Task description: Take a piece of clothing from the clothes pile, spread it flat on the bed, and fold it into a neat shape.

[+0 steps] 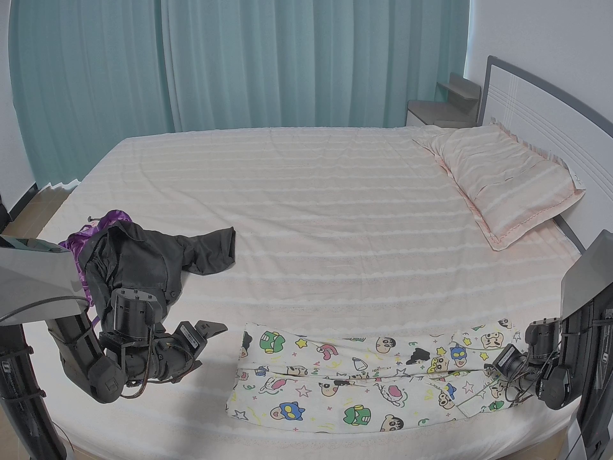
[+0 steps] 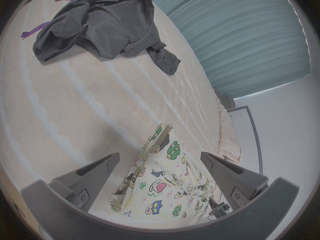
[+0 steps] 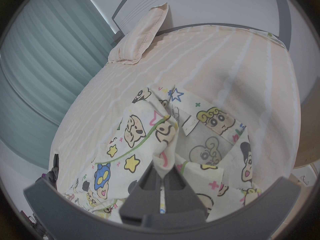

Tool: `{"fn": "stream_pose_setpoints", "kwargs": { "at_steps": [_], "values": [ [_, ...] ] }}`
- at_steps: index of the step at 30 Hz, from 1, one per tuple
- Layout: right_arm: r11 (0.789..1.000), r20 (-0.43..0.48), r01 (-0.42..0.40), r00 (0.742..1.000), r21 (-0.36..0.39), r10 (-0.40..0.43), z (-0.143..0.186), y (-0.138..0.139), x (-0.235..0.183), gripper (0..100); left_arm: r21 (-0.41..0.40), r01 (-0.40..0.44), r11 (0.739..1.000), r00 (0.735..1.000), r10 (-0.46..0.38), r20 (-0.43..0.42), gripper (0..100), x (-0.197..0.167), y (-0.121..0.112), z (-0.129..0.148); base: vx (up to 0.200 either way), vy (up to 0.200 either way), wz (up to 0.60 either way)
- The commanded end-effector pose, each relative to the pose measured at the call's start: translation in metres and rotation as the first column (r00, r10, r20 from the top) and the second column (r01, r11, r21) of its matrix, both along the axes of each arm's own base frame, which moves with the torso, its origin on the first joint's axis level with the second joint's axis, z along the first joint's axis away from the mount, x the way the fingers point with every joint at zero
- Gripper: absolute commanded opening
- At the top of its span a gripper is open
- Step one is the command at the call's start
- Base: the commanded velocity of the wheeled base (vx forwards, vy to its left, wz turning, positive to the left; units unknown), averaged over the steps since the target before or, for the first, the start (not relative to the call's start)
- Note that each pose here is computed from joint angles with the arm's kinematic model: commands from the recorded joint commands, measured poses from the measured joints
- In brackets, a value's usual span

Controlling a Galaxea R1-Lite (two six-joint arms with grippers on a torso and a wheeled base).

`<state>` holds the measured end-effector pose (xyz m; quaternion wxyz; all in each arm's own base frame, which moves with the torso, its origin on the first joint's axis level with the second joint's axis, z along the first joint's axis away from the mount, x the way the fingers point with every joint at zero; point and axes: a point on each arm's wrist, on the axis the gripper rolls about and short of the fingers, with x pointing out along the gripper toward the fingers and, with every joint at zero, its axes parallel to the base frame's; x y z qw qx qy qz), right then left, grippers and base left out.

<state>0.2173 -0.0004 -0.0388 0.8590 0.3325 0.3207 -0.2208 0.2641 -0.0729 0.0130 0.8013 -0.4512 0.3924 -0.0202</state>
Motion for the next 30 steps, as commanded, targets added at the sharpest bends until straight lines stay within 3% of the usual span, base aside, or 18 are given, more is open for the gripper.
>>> {"fn": "stream_pose_setpoints", "kwargs": {
  "at_steps": [1, 2, 3, 7, 12, 14, 17, 20, 24, 30],
  "values": [
    [1.0, -0.011, -0.008, 1.0, -0.001, 0.008, 0.0, 0.002, -0.004, 0, 0.0, 0.0, 1.0, 1.0, 0.0, -0.002, 100, 0.0, 0.0, -0.001, 0.0, 0.0, 0.0],
    [1.0, -0.011, -0.006, 1.0, -0.001, 0.006, 0.0, 0.001, -0.004, 0, 0.0, 0.0, 1.0, 1.0, 0.0, -0.002, 100, 0.0, 0.0, -0.001, 0.0, 0.0, 0.0],
    [1.0, -0.007, -0.006, 1.0, -0.001, 0.006, 0.0, 0.001, -0.004, 100, 0.001, 0.001, 1.0, 1.0, -0.001, -0.002, 100, 0.0, 0.0, -0.001, 0.0, 0.0, 0.0],
    [1.0, 0.006, -0.004, 1.0, 0.003, 0.004, 0.003, 0.001, -0.003, 100, 0.002, 0.001, 1.0, 1.0, -0.001, -0.001, 100, 0.0, 0.0, -0.001, 0.0, 0.0, 0.0],
    [1.0, 0.097, 0.028, 0.995, 0.003, -0.028, 0.023, -0.007, -0.001, 100, 0.015, 0.01, 1.0, 1.0, -0.01, -0.008, 100, -0.001, -0.005, -0.004, 0.0, 0.0, 0.0],
    [0.998, 0.182, 0.06, 0.981, 0.015, -0.062, 0.041, -0.014, 0.0, 100, 0.026, 0.05, 0.998, 0.999, -0.05, 0.002, 100, -0.004, -0.015, -0.004, 0.0, 0.0, 0.0],
    [0.997, 0.225, 0.077, 0.971, 0.017, -0.079, 0.051, -0.019, -0.001, 100, 0.095, 0.123, 0.988, 0.992, -0.125, 0.01, 100, -0.008, -0.028, -0.011, 0.0, 0.0, 0.0],
    [0.997, 0.27, 0.083, 0.959, 0.003, -0.081, 0.059, -0.024, 0.001, 100, 0.228, 0.188, 0.955, 0.981, -0.193, 0.001, 100, -0.008, -0.041, -0.029, 0.0, 0.0, 0.0],
    [0.996, 0.299, 0.084, 0.951, -0.014, -0.076, 0.066, -0.025, 0.001, 100, 0.373, 0.203, 0.905, 0.975, -0.223, 0.012, 100, 0.005, -0.048, -0.046, 0.0, 0.0, 0.0],
    [0.997, 0.338, 0.076, 0.939, -0.023, -0.064, 0.076, -0.024, -0.001, 100, 0.449, 0.244, 0.859, 0.962, -0.274, 0.001, 100, 0.027, -0.055, -0.053, 0.0, 0.0, 0.0]
  ]
}}
